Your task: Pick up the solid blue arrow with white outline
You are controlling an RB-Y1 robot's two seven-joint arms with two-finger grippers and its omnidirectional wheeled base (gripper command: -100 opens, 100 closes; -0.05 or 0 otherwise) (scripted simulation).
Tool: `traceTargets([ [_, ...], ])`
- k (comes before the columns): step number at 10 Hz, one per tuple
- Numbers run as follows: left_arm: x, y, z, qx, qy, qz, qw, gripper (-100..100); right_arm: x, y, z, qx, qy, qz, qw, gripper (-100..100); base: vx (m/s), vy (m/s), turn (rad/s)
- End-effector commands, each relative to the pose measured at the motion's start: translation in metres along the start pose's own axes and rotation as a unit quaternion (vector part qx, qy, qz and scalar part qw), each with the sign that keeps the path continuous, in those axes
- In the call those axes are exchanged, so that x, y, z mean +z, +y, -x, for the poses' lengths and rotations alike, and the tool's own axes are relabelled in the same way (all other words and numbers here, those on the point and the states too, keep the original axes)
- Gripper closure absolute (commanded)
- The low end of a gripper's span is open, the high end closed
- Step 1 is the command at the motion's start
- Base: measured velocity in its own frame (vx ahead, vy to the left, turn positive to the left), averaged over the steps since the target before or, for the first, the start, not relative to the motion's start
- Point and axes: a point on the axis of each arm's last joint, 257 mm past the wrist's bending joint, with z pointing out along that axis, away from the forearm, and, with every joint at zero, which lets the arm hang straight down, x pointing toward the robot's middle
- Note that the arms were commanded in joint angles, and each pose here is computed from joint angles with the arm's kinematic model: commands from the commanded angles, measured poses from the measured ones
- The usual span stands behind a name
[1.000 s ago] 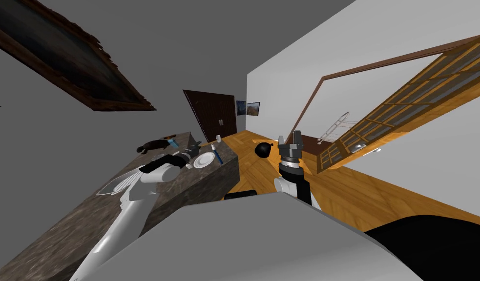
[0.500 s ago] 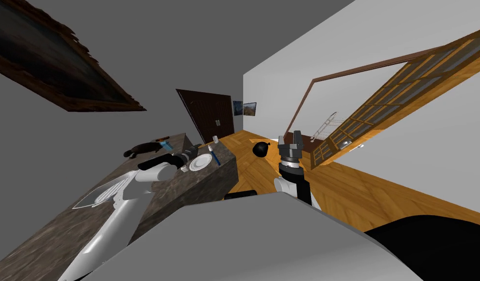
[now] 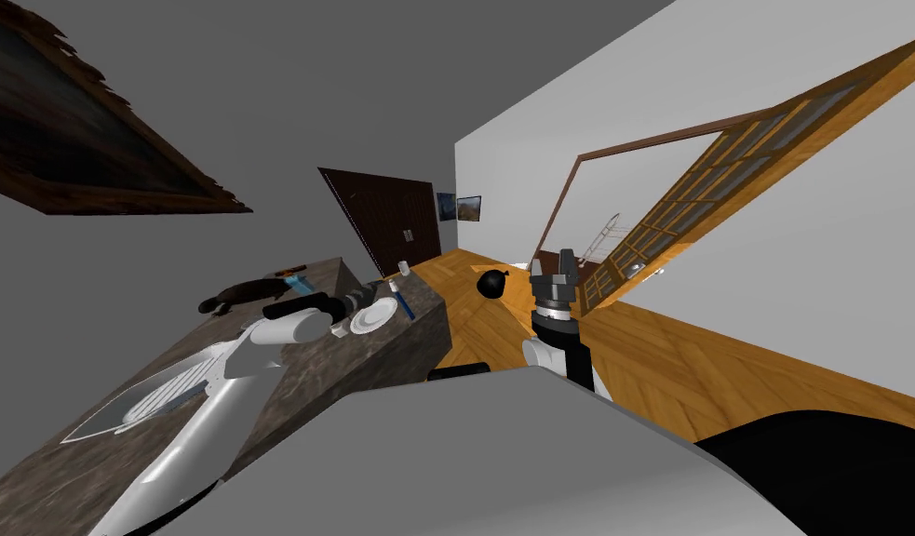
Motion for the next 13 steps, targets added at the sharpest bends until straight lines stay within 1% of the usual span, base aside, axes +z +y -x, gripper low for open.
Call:
traceTargets([
  [1, 0.000, 0.012, -0.004, 0.003, 0.011, 0.024, 0.9996, -100, 0.000, 0.000, 0.000, 0.000, 0.000, 0.000, 1.0000, 0, 0.026, -0.005, -0.089],
  [2, -0.001, 0.015, -0.005, 0.003, 0.013, 0.030, 0.9995, -100, 0.000, 0.000, 0.000, 0.000, 0.000, 0.000, 1.0000, 0, 0.012, -0.003, 0.041],
  [3, -0.002, 0.028, -0.004, 0.007, 0.021, 0.053, 0.9983, -100, 0.000, 0.000, 0.000, 0.000, 0.000, 0.000, 1.0000, 0, 0.024, -0.017, -0.175],
  [4, -0.003, 0.034, -0.007, 0.007, 0.027, 0.065, 0.9975, -100, 0.000, 0.000, 0.000, 0.000, 0.000, 0.000, 1.0000, 0, 0.024, -0.008, -0.129],
  [5, -0.005, 0.047, -0.006, 0.010, 0.034, 0.085, 0.9957, -100, 0.000, 0.000, 0.000, 0.000, 0.000, 0.000, 1.0000, 0, 0.036, -0.010, -0.200],
  [6, -0.006, 0.053, -0.009, 0.010, 0.040, 0.098, 0.9944, -100, 0.000, 0.000, 0.000, 0.000, 0.000, 0.000, 1.0000, 0, 0.031, -0.006, -0.074],
  [7, -0.009, 0.066, -0.008, 0.012, 0.047, 0.119, 0.9917, -100, 0.000, 0.000, 0.000, 0.000, 0.000, 0.000, 1.0000, 0, 0.040, -0.013, -0.171],
  [8, -0.011, 0.073, -0.011, 0.012, 0.053, 0.131, 0.9898, -100, 0.000, 0.000, 0.000, 0.000, 0.000, 0.000, 1.0000, 0, 0.035, -0.006, -0.097],
  [9, -0.011, 0.074, -0.011, 0.012, 0.054, 0.134, 0.9895, -100, 0.000, 0.000, 0.000, 0.000, 0.000, 0.000, 1.0000, 0, 0.013, -0.002, 0.006],
  [10, -0.016, 0.090, -0.012, 0.014, 0.063, 0.161, 0.9849, -100, 0.000, 0.000, 0.000, 0.000, 0.000, 0.000, 1.0000, 0, 0.029, -0.016, -0.165],
  [11, -0.017, 0.093, -0.013, 0.014, 0.067, 0.168, 0.9835, -100, 0.000, 0.000, 0.000, 0.000, 0.000, 0.000, 1.0000, 0, 0.029, -0.009, -0.109],
  [12, -0.023, 0.108, -0.013, 0.015, 0.075, 0.193, 0.9782, -100, 0.000, 0.000, 0.000, 0.000, 0.000, 0.000, 1.0000, 0, 0.041, -0.012, -0.219],
  [13, -0.025, 0.112, -0.015, 0.015, 0.079, 0.201, 0.9763, -100, 0.000, 0.000, 0.000, 0.000, 0.000, 0.000, 1.0000, 0, 0.037, -0.002, -0.084],
])
